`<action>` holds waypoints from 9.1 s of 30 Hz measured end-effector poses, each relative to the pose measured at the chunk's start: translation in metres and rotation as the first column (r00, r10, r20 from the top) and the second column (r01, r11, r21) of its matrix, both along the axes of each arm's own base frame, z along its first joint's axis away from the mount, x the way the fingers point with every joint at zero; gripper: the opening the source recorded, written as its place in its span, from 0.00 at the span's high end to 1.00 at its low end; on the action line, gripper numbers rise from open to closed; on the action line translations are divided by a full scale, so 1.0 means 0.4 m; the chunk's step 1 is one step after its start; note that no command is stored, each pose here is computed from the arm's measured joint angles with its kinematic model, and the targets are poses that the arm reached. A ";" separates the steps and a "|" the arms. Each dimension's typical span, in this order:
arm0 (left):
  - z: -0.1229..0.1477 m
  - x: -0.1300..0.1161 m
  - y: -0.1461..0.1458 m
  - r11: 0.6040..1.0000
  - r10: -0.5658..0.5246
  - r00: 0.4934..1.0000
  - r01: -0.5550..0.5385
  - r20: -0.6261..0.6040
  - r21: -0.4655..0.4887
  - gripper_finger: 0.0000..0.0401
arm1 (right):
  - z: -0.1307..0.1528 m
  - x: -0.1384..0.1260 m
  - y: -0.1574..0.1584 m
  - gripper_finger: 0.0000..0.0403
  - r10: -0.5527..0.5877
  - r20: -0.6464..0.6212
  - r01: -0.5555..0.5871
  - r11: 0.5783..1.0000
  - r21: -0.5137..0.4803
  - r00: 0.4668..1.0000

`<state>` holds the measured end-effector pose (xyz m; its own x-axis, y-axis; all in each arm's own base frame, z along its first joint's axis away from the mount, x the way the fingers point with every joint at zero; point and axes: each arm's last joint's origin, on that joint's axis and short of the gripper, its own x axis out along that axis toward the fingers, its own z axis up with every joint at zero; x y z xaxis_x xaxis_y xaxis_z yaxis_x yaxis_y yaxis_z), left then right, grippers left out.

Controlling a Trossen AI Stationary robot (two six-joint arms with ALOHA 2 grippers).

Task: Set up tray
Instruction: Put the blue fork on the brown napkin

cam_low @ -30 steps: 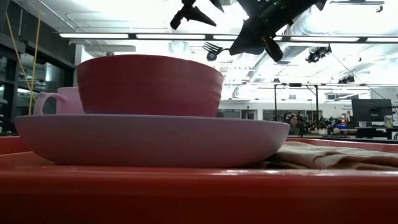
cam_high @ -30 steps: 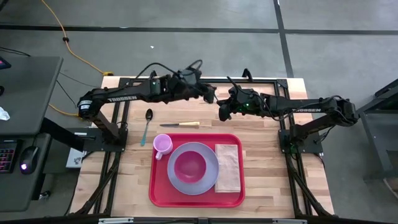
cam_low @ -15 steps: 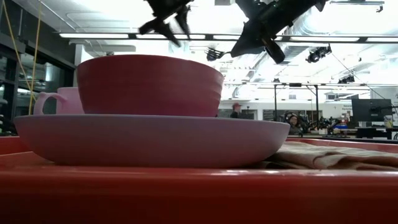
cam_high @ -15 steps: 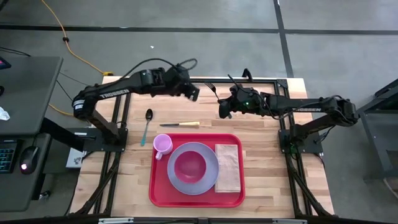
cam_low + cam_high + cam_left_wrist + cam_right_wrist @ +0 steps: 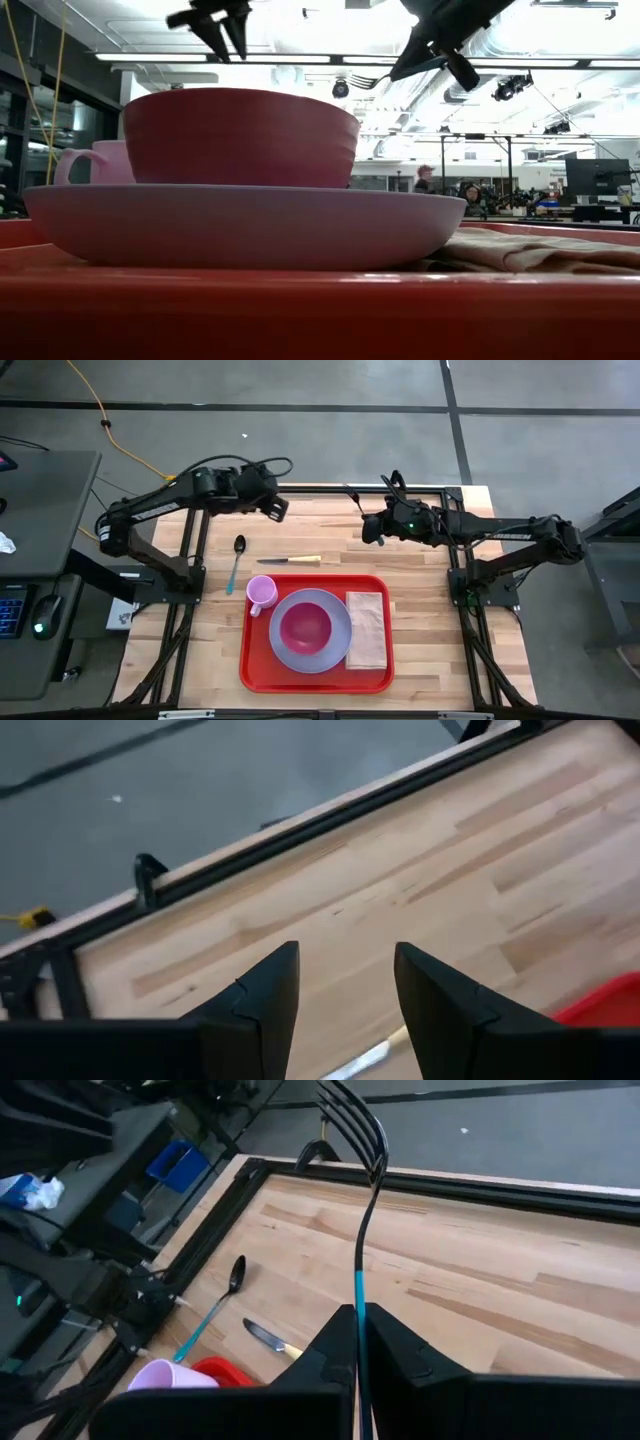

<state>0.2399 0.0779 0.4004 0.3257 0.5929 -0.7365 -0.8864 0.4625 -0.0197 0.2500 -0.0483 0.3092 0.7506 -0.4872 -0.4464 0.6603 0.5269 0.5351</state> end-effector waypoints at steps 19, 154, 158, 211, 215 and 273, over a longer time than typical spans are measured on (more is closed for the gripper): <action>0.063 -0.171 -0.160 0.992 -0.005 1.000 0.003 0.015 0.130 0.54 | -0.007 -0.007 0.099 1.00 -0.094 0.050 0.088 0.990 0.110 0.994; -0.195 -0.225 -0.362 0.987 -0.158 0.967 0.159 0.202 0.010 0.54 | 0.096 -0.255 0.191 1.00 -0.180 0.245 0.146 0.977 0.153 0.953; -0.192 -0.220 -0.364 0.989 -0.149 0.961 0.150 0.234 0.015 0.54 | 0.123 -0.282 0.179 1.00 -0.205 0.323 0.171 0.976 0.131 0.924; -0.192 -0.212 -0.374 0.984 -0.118 0.954 0.150 0.277 -0.098 0.54 | 0.174 -0.333 0.113 1.00 -0.266 0.508 0.054 0.918 0.394 0.819; -0.192 -0.212 -0.374 0.984 -0.119 0.954 0.151 0.276 -0.098 0.54 | 0.182 -0.333 0.112 1.00 -0.277 0.534 0.057 0.918 0.392 0.799; -0.196 -0.215 -0.377 0.970 -0.175 0.961 0.206 0.215 -0.131 0.54 | 0.008 0.010 0.179 1.00 -0.256 0.300 0.115 0.901 0.418 0.919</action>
